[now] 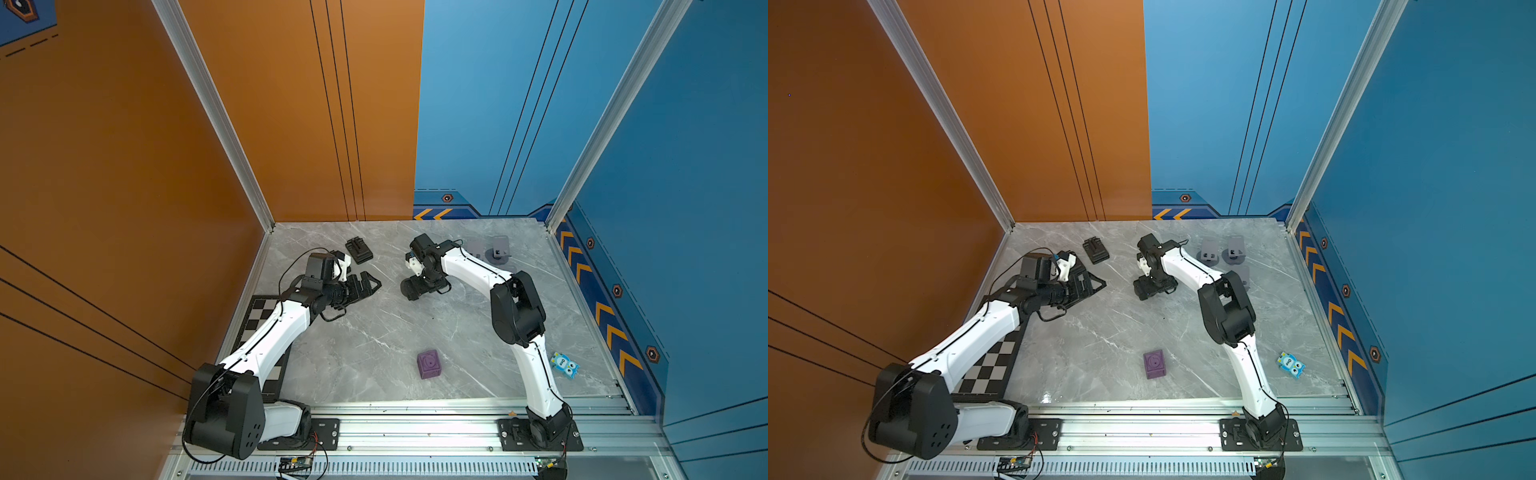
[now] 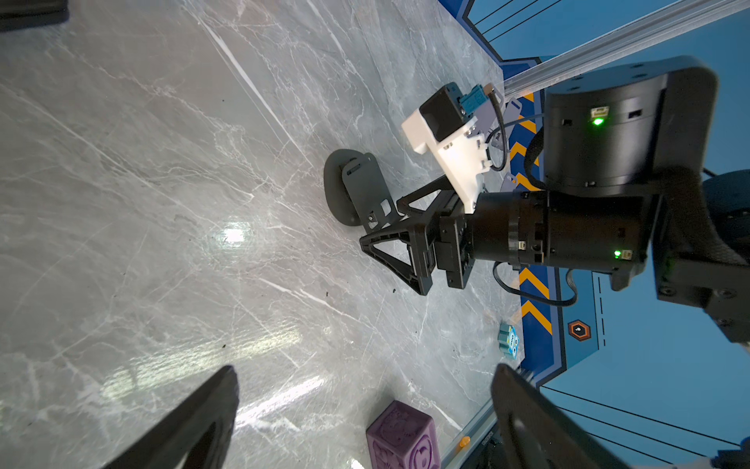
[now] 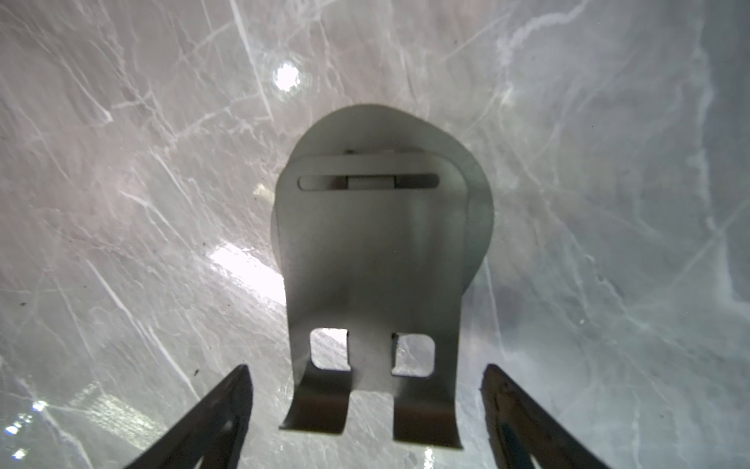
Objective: Open the phone stand
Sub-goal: Pick up the phone stand at the center of the board.
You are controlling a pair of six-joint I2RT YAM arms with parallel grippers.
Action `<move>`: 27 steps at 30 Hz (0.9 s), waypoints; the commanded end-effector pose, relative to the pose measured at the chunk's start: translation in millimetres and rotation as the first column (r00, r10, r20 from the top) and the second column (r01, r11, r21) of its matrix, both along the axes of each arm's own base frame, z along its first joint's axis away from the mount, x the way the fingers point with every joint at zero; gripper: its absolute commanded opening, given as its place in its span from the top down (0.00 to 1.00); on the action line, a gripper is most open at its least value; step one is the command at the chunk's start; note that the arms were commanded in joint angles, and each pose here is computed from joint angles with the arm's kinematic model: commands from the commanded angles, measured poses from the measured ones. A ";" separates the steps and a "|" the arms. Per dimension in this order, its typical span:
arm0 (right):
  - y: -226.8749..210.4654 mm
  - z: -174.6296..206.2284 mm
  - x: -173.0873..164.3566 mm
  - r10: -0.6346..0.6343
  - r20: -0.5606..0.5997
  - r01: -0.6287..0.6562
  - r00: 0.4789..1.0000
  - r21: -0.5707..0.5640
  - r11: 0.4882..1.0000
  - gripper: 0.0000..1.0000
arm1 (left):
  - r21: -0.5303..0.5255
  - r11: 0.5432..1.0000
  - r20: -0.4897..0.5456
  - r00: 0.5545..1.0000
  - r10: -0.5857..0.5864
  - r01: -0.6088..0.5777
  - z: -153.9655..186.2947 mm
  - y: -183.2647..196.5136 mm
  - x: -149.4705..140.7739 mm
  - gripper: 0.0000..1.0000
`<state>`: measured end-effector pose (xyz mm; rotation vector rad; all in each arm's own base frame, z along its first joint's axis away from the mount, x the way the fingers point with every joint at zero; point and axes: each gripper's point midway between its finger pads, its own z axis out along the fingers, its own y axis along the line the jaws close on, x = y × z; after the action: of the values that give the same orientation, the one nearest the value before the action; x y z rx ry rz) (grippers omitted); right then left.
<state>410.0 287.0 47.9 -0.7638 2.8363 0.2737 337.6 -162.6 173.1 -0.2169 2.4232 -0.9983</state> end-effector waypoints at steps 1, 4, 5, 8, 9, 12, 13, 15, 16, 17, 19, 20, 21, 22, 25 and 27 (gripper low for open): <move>-1.0 -3.5 0.4 0.010 -0.006 -0.011 1.000 -0.040 0.999 0.07 | 0.010 1.000 0.041 0.999 -0.001 0.000 9.4 -2.8 10.0 0.02; 1.6 -4.8 2.6 0.019 0.005 -0.019 1.000 -0.057 0.998 0.08 | 0.007 1.000 0.037 0.999 -0.005 0.005 8.5 -4.8 10.2 0.02; 2.1 -5.7 3.4 0.021 0.008 -0.021 1.000 -0.062 0.998 0.09 | 0.006 1.000 0.038 0.999 -0.005 0.005 9.5 -4.9 10.9 0.02; 4.2 -12.2 2.9 0.030 0.002 -0.030 1.000 -0.077 0.997 0.13 | 0.003 1.000 0.036 0.999 -0.008 0.008 9.2 -5.6 11.2 0.02; 4.9 -13.2 3.6 0.032 0.004 -0.031 0.999 -0.081 0.996 0.14 | 0.001 1.000 0.035 0.999 -0.008 0.008 9.4 -5.8 11.3 0.02; 6.9 -18.5 2.9 0.036 -0.005 -0.037 0.999 -0.087 0.996 0.14 | -0.001 1.000 0.032 0.999 -0.012 0.012 9.0 -6.5 10.8 0.02; 7.3 -20.1 2.1 0.039 -0.009 -0.040 0.999 -0.090 0.995 0.14 | -0.001 1.000 0.031 0.999 -0.012 0.012 8.4 -6.4 10.5 0.02; 6.5 -22.4 1.2 0.041 -0.012 -0.042 0.999 -0.098 0.994 0.14 | -0.002 1.000 0.030 0.999 -0.014 0.014 8.0 -6.7 10.4 0.02; 6.1 -23.3 0.5 0.042 -0.015 -0.044 0.999 -0.100 0.994 0.14 | -0.002 1.000 0.028 1.000 -0.014 0.014 7.4 -6.8 10.1 0.02; 6.0 -24.3 0.4 0.043 -0.016 -0.044 0.999 -0.101 0.994 0.15 | -0.002 1.000 0.029 0.999 -0.015 0.015 7.5 -6.8 9.9 0.02; 6.0 -24.3 0.6 0.043 -0.016 -0.044 0.999 -0.100 0.994 0.20 | -0.001 1.000 0.024 1.000 -0.014 0.014 5.9 -6.6 10.2 0.02; 6.4 -24.5 1.1 0.043 -0.015 -0.044 0.999 -0.101 0.994 0.23 | -0.001 1.000 0.024 1.000 -0.016 0.016 5.7 -6.8 10.7 0.02; 7.0 -24.7 1.4 0.042 -0.014 -0.044 0.999 -0.100 0.994 0.27 | -0.002 1.000 0.022 1.000 -0.017 0.017 5.4 -7.0 11.0 0.02; 7.0 -25.3 1.6 0.042 -0.016 -0.043 0.999 -0.102 0.994 0.32 | -0.002 1.000 0.024 1.000 -0.018 0.018 5.9 -7.4 11.8 0.02; 6.5 -25.3 3.2 0.039 -0.015 -0.041 0.999 -0.101 0.994 0.48 | -0.005 1.000 0.025 0.999 -0.020 0.021 7.4 -8.4 14.2 0.02; 6.5 -23.0 3.9 0.037 -0.011 -0.038 0.999 -0.099 0.994 0.55 | -0.007 1.000 0.026 0.999 -0.023 0.023 8.4 -9.2 16.0 0.02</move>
<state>414.9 297.8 27.4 -0.8296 2.8438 0.1806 346.4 -166.7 167.2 -0.2170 2.4383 -0.9965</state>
